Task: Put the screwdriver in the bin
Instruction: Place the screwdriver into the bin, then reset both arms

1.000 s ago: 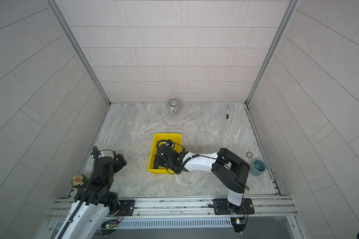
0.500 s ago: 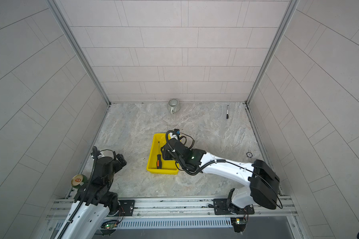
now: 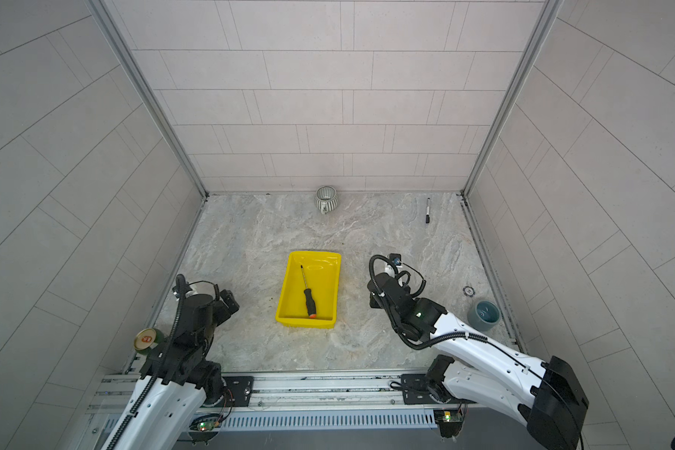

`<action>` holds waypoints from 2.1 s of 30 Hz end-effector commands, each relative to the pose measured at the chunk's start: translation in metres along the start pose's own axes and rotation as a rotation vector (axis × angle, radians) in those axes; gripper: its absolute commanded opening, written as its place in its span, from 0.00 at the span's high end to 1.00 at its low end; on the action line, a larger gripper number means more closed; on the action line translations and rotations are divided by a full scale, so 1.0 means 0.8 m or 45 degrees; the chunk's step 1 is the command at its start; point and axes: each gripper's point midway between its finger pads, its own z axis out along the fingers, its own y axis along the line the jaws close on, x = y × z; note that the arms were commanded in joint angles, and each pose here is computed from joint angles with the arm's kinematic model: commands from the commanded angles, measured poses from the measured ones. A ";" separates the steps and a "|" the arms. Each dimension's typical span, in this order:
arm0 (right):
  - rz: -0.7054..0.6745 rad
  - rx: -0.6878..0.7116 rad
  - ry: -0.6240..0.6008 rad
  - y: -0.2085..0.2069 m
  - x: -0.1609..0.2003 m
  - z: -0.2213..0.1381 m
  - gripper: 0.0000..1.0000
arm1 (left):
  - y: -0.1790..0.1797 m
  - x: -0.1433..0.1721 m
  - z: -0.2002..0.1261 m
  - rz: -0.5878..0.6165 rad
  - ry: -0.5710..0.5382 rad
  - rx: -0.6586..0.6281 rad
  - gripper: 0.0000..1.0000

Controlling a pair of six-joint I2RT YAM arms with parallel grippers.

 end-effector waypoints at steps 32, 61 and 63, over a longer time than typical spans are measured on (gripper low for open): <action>-0.430 0.838 -0.496 -0.190 -0.119 0.100 0.13 | -0.003 -0.002 -0.001 0.013 -0.008 0.015 0.00; -0.198 0.690 -0.487 -0.237 -0.100 0.132 0.06 | -0.005 0.002 0.003 0.025 0.023 0.007 0.00; -0.232 0.617 -0.482 -0.229 -0.091 0.138 0.01 | -0.005 0.001 0.002 0.024 0.022 0.008 0.00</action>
